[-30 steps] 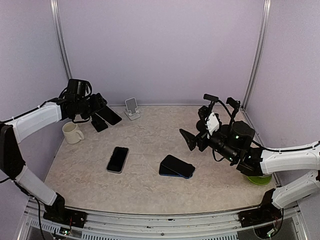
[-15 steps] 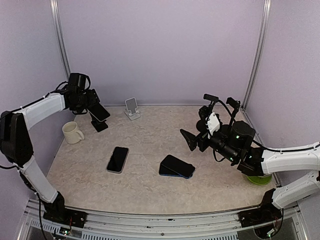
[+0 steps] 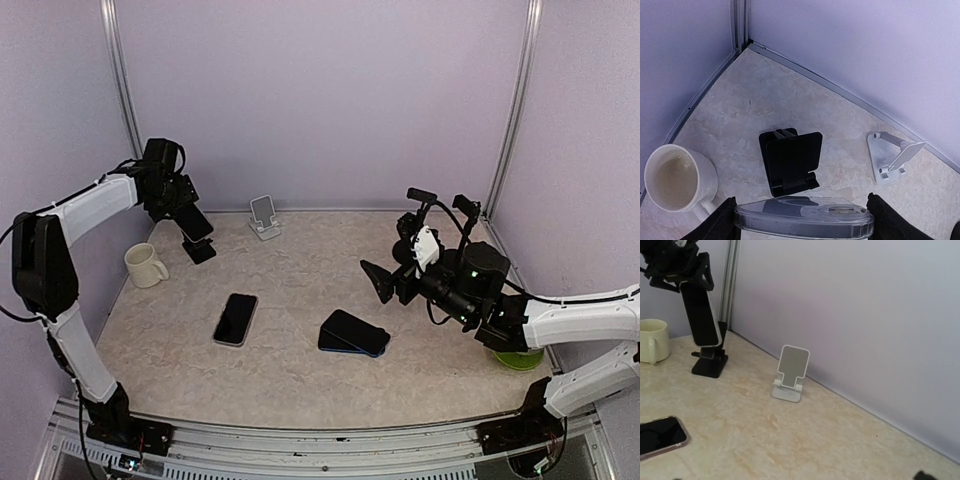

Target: Place the phone on the phone stand

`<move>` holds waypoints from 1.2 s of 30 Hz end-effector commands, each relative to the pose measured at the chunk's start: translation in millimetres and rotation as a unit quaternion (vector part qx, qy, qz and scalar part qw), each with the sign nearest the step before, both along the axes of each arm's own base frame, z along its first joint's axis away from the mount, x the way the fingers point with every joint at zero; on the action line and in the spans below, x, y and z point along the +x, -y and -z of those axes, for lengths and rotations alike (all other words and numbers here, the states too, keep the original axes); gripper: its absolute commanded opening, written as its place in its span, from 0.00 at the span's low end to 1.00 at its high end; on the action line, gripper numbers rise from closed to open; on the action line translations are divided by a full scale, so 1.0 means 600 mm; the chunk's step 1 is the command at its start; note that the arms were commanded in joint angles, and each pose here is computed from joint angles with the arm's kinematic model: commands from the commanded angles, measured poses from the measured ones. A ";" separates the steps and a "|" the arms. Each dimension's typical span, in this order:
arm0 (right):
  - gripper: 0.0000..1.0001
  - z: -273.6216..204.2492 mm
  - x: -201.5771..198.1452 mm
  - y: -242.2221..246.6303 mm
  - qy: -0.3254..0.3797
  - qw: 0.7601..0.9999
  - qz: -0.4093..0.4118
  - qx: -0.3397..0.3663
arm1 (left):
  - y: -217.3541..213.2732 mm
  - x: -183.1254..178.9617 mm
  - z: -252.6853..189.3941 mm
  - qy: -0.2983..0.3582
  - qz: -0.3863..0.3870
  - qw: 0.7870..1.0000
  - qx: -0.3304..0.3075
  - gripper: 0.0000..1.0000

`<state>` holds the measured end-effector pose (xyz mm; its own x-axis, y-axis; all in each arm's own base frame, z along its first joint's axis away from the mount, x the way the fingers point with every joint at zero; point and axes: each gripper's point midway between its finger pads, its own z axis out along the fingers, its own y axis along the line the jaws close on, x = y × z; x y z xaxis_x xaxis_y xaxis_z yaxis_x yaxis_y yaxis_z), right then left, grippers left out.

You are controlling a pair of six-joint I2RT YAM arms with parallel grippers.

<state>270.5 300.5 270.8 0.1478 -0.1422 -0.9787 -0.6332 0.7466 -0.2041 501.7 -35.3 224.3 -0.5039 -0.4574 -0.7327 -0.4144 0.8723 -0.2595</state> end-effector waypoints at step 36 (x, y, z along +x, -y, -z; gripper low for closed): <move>1.00 0.008 -0.004 0.003 -0.005 1.000 0.002 0.003 | -0.022 0.051 0.007 -0.044 -0.077 0.995 0.055 0.24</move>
